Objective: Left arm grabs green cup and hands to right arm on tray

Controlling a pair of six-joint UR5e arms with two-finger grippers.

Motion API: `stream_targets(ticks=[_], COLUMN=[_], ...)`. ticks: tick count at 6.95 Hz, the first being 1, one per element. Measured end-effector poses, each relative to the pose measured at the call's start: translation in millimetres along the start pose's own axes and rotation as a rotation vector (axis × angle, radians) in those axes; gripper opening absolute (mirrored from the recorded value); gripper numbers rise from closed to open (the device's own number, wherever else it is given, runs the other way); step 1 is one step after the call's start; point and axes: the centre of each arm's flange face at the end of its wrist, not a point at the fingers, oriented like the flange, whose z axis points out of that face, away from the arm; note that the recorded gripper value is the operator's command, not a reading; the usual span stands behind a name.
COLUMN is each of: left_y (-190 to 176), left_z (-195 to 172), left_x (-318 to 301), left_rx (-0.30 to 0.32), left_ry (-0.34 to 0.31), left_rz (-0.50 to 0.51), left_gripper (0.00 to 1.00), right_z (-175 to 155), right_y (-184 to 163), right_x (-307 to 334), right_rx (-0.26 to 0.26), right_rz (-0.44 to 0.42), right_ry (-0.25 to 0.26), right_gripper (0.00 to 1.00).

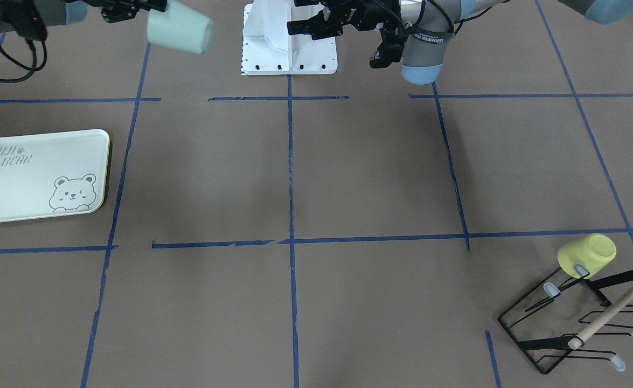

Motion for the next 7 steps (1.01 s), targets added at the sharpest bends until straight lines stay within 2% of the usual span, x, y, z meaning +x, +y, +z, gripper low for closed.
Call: stream_targets(ticks=[1,2,4,5,7], left_y=[-9.3,-22.3,-60.0,-79.2,-102.7], left_z=[0.7,-1.6,-11.3,-13.1,-14.9], left_x=[3.6,8.8,20.5,23.1,20.4], left_rx=[0.036,0.080,0.214,0.287,0.383], left_ry=[-0.028,-0.057,-0.149,-0.254,-0.541], left_rz=[0.012,0.028,0.082,0.158,0.349], left_gripper=[1.00,1.00,1.00,1.00,1.00], right_z=[-30.2,-64.8,-123.8,-141.8,-158.7], right_y=[-34.7,-70.7,-112.6,-116.9,-118.5], right_x=[21.8,42.8,69.7,93.4,151.4], right_rx=[0.088,0.147,0.179,0.175,0.141], right_rz=[0.000,-0.007,-0.030,-0.047,-0.151], right_ry=[0.075,0.174,0.378,0.474,0.686], right_gripper=[0.00,0.00,0.00,0.00,0.00])
